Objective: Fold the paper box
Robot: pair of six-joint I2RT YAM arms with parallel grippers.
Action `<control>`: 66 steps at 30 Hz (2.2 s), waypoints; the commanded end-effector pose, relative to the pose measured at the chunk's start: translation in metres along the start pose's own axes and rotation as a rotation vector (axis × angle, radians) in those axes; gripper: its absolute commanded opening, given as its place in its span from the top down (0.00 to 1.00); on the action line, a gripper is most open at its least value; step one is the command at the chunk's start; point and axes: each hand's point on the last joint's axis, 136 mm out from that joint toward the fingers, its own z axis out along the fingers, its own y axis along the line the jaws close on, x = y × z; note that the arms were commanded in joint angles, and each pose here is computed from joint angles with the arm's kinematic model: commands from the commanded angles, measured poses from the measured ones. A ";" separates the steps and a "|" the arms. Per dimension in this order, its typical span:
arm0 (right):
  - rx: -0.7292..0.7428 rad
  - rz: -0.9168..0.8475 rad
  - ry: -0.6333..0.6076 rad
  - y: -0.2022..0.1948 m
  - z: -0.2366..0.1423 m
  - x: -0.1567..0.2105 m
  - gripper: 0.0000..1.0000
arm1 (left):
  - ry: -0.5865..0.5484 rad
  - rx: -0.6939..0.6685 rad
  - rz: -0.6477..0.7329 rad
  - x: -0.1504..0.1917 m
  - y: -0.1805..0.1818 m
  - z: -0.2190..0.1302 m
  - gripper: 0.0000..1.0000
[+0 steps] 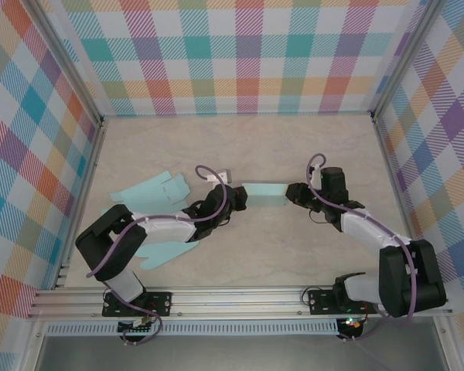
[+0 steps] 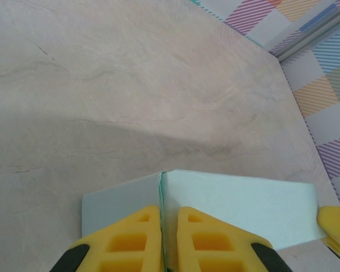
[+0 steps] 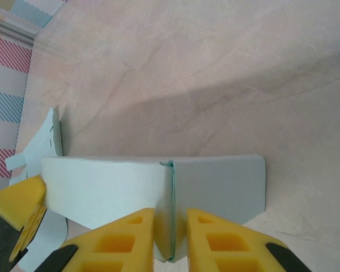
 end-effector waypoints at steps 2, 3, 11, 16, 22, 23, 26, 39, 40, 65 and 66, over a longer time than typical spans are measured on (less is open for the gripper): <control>0.135 0.033 0.157 -0.036 -0.002 0.060 0.80 | 0.341 -0.298 0.162 0.107 0.102 -0.023 0.90; 0.140 0.030 0.156 -0.035 -0.004 0.062 0.80 | 0.337 -0.292 0.165 0.108 0.101 -0.025 0.90; 0.118 0.009 0.118 -0.016 -0.025 0.058 0.68 | 0.314 -0.258 0.186 0.100 0.081 -0.042 0.86; 0.109 0.010 0.099 -0.003 -0.039 0.053 0.56 | 0.327 -0.222 0.163 0.095 0.063 -0.054 0.74; 0.157 0.048 0.115 -0.002 -0.043 0.049 0.47 | 0.276 -0.139 0.134 0.067 0.029 -0.062 0.60; 0.170 0.053 0.126 -0.003 -0.041 0.049 0.45 | 0.270 -0.130 0.128 0.062 0.025 -0.061 0.56; 0.210 0.053 0.143 -0.009 -0.033 0.044 0.36 | 0.255 -0.108 0.118 0.048 0.015 -0.050 0.47; 0.333 -0.034 0.196 -0.032 0.025 0.007 0.41 | 0.391 -0.020 -0.008 0.061 0.000 0.035 0.60; 0.345 -0.034 0.199 -0.036 0.029 0.005 0.45 | 0.404 -0.011 -0.013 0.063 -0.003 0.040 0.61; 0.560 0.062 0.041 -0.118 -0.015 -0.091 0.18 | 0.418 0.119 0.023 0.032 -0.092 0.125 0.00; 0.565 0.055 0.029 -0.114 -0.020 -0.094 0.13 | 0.387 0.115 0.041 0.020 -0.094 0.118 0.00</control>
